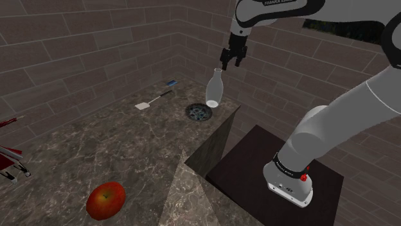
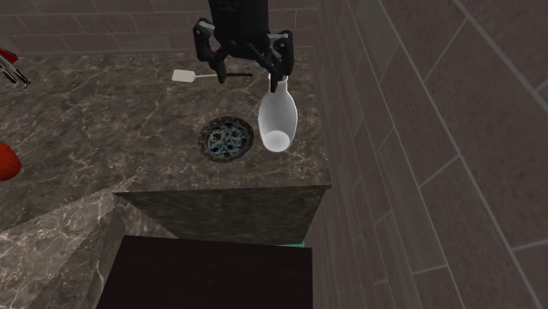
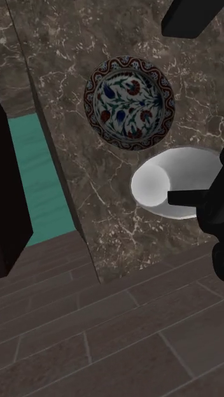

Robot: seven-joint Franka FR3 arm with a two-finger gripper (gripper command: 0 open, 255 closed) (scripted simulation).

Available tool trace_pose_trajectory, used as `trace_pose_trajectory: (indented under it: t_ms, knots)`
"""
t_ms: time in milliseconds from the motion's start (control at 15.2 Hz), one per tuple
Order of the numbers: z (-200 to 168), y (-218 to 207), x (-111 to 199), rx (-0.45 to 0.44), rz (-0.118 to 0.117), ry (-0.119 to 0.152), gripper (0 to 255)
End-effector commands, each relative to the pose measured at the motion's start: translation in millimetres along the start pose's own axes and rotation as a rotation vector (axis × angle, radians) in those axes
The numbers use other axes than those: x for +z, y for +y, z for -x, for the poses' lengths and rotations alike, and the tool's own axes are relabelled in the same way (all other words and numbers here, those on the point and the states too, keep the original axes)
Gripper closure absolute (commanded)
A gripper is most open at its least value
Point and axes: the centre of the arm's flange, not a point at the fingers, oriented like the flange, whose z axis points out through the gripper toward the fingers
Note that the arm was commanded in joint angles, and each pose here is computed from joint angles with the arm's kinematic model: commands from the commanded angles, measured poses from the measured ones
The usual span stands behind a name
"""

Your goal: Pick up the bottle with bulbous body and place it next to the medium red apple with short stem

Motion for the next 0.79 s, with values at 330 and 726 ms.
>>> trace_pose_trajectory:
  t_ms: [330, 726]
  knots:
    - [-73, 22, 47, -0.015, 0.010, 0.019, 0]
    - [-99, 29, 78, -0.020, 0.013, 0.025, 0]
